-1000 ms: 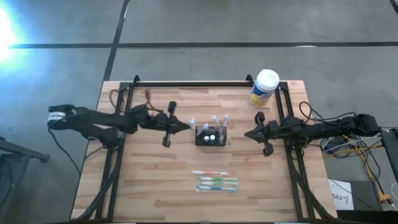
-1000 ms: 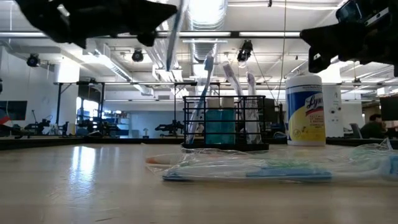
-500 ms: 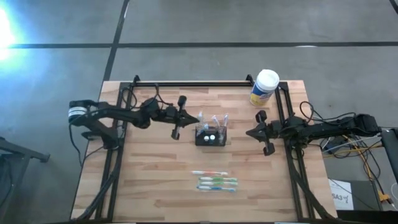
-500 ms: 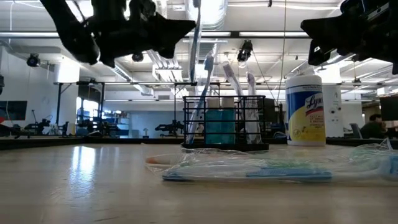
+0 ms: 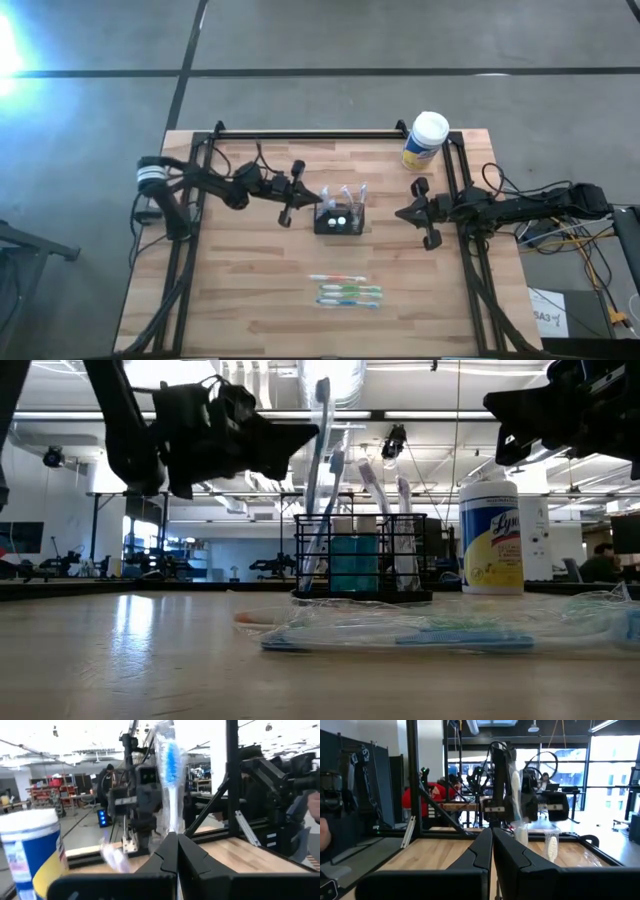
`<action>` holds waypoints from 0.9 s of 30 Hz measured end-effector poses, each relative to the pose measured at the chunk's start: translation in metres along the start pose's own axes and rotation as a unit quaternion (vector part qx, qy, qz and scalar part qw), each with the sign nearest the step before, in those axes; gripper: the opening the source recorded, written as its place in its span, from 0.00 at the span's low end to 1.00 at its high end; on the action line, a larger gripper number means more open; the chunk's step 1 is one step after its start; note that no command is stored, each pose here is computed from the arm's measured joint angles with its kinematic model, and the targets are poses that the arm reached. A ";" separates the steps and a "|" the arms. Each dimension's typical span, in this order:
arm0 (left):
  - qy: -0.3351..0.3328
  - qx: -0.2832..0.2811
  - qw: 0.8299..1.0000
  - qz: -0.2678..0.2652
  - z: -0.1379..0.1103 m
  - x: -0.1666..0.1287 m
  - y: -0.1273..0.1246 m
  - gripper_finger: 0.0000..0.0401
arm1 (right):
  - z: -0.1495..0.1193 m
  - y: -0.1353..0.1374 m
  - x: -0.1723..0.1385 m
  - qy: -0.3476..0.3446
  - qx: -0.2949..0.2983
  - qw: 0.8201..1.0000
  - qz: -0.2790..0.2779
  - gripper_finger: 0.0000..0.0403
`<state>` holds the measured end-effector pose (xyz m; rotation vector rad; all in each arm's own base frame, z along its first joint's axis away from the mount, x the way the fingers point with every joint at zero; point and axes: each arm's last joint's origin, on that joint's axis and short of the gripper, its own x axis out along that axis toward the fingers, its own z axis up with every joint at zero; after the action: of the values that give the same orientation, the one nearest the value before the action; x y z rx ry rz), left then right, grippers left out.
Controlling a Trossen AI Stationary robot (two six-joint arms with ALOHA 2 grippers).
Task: Pick & Place toothbrushing station
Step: Put the bottom blue toothbrush into the wire organizer
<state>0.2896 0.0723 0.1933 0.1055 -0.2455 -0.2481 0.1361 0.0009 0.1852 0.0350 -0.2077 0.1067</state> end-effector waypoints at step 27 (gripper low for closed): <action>0.025 -0.038 0.998 0.034 -0.039 -0.014 0.005 0.09 | 0.002 0.000 0.000 -0.005 -0.026 1.000 0.000 0.03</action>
<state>0.2879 0.0838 0.1536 0.0272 -0.1901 -0.1864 0.1362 0.0008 0.1871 -0.0164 -0.2210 0.1002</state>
